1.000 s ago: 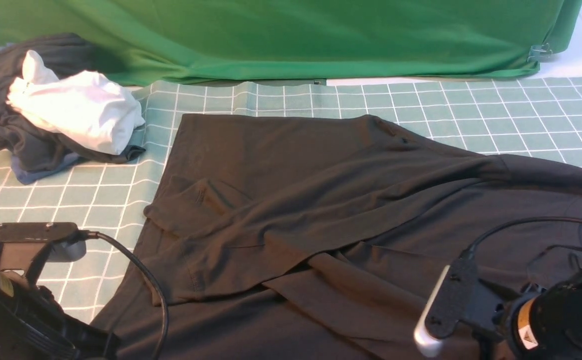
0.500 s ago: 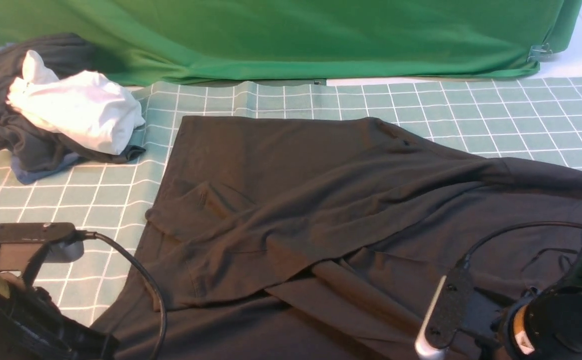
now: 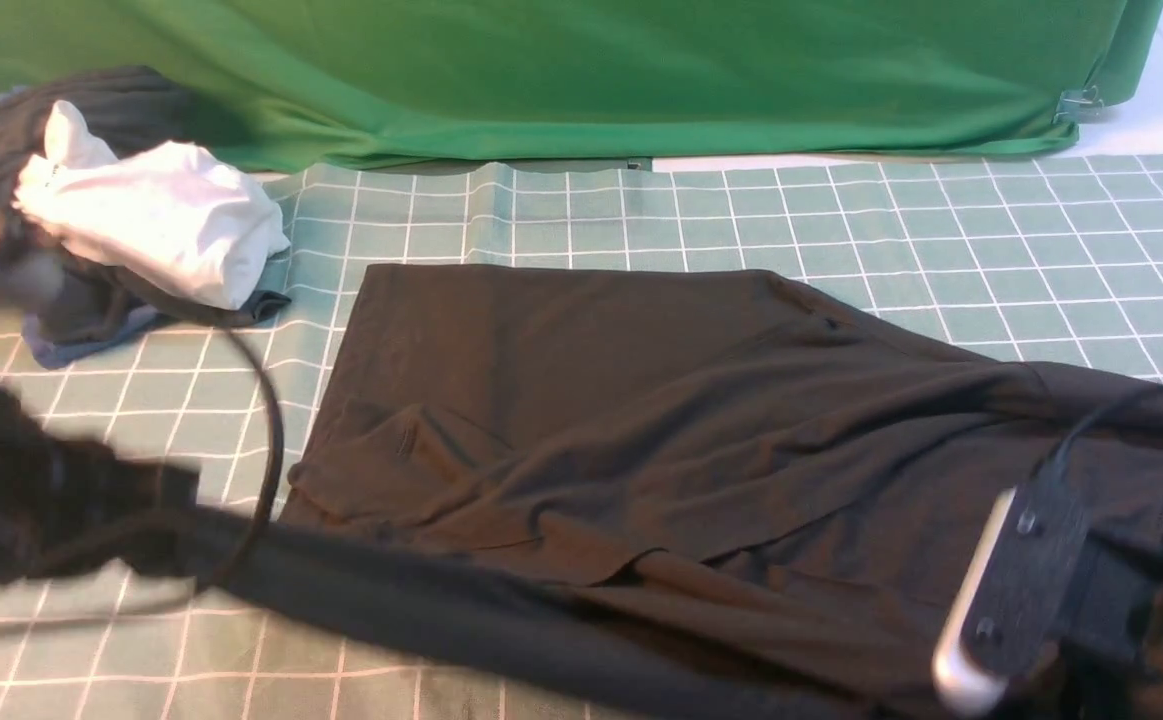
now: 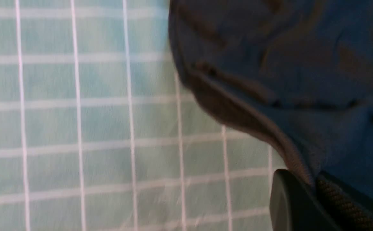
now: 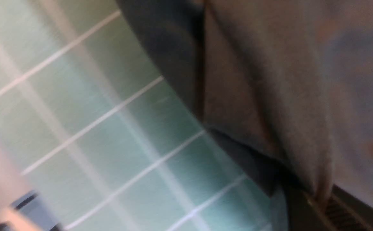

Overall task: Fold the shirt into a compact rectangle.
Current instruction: 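Fold the black garment in half by bringing its near edge over to the far edge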

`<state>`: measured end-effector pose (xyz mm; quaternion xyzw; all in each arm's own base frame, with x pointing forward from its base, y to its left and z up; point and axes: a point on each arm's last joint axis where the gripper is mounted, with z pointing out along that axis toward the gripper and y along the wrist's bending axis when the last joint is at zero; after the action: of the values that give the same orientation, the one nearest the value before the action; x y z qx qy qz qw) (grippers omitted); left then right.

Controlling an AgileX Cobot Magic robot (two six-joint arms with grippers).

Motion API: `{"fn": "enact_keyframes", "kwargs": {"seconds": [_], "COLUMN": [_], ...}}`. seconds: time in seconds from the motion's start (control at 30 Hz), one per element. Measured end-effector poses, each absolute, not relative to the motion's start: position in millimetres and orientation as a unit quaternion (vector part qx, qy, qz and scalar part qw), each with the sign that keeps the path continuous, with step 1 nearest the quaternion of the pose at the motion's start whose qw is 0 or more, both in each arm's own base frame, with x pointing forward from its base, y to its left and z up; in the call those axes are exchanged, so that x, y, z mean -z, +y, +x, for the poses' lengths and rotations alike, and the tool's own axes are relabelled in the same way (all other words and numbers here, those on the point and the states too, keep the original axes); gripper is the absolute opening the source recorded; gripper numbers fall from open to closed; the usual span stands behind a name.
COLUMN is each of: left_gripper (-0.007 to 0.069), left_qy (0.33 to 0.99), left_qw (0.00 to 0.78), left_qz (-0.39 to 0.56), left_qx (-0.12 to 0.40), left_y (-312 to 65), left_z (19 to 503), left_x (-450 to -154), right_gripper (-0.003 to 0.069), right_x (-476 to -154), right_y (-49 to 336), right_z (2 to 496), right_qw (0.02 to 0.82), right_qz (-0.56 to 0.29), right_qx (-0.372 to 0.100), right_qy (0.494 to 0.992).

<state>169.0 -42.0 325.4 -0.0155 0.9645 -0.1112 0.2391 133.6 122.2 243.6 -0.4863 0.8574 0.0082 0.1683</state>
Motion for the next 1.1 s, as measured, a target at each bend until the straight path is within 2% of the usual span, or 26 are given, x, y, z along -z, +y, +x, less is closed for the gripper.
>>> {"fn": "enact_keyframes", "kwargs": {"seconds": [0.23, 0.47, 0.8, 1.1], "left_gripper": [0.0003, 0.0003, 0.0003, 0.0003], "left_qy": [0.959, 0.956, 0.958, 0.961], "left_qw": [0.259, 0.267, 0.266, 0.254], "left_qz": [-0.025, -0.042, -0.056, -0.080], "left_qx": [0.113, 0.114, 0.094, 0.080], "left_y": [-53.7, -66.3, -79.2, -68.0], "left_z": [237.8, 311.7, 412.3, 458.2], "left_x": [-326.3, -308.6, -274.4, -251.1], "right_gripper": [0.0025, 0.0025, 0.0025, 0.0025], "right_x": [-264.4, -263.6, -236.3, -203.4], "right_y": [111.1, 98.1, 92.0, 95.7], "right_z": [178.4, 245.1, 345.2, 396.7], "right_qw": [0.196, 0.209, 0.193, 0.205], "right_qz": [-0.463, -0.425, -0.397, -0.385], "right_qx": [0.019, 0.044, 0.060, 0.062], "right_qy": [0.864, 0.880, 0.895, 0.898]}}
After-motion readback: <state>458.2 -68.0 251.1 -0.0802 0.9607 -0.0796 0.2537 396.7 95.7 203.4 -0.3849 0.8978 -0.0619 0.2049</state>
